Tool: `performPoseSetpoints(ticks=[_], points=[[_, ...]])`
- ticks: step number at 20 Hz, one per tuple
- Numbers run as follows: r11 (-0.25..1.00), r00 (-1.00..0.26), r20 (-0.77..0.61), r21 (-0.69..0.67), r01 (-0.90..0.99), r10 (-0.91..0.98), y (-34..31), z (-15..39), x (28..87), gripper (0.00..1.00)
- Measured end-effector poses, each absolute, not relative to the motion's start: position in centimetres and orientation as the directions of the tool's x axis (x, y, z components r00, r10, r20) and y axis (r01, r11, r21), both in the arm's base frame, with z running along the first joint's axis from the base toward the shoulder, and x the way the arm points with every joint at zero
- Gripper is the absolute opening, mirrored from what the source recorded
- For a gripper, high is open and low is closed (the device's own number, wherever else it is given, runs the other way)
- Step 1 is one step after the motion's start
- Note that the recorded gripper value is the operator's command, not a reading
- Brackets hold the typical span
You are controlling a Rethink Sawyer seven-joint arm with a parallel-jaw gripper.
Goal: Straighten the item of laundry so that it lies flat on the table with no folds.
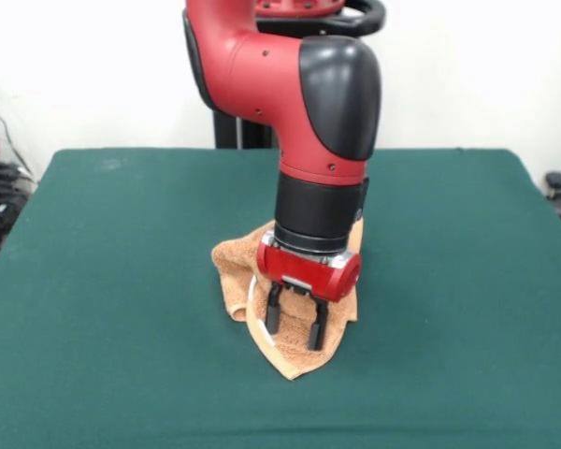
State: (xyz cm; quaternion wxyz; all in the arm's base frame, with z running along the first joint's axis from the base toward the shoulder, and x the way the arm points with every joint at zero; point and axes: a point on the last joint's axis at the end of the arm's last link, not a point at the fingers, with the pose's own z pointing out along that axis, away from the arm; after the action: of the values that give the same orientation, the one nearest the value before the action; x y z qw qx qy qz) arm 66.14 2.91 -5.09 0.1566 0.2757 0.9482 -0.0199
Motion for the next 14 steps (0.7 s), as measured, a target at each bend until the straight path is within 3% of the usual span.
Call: performPoseSetpoints(ticks=[3, 4, 14], points=[[0.847, -0.799, -0.308, 0.049, 0.529, 0.517, 2.9, -5.1, 66.2, 1.0], [0.846, -0.795, -0.314, 0.05, 0.532, 0.519, 2.6, -5.1, 66.4, 0.0], [0.839, -0.78, -0.335, 0.061, 0.541, 0.528, 2.3, -5.2, 68.1, 0.0]])
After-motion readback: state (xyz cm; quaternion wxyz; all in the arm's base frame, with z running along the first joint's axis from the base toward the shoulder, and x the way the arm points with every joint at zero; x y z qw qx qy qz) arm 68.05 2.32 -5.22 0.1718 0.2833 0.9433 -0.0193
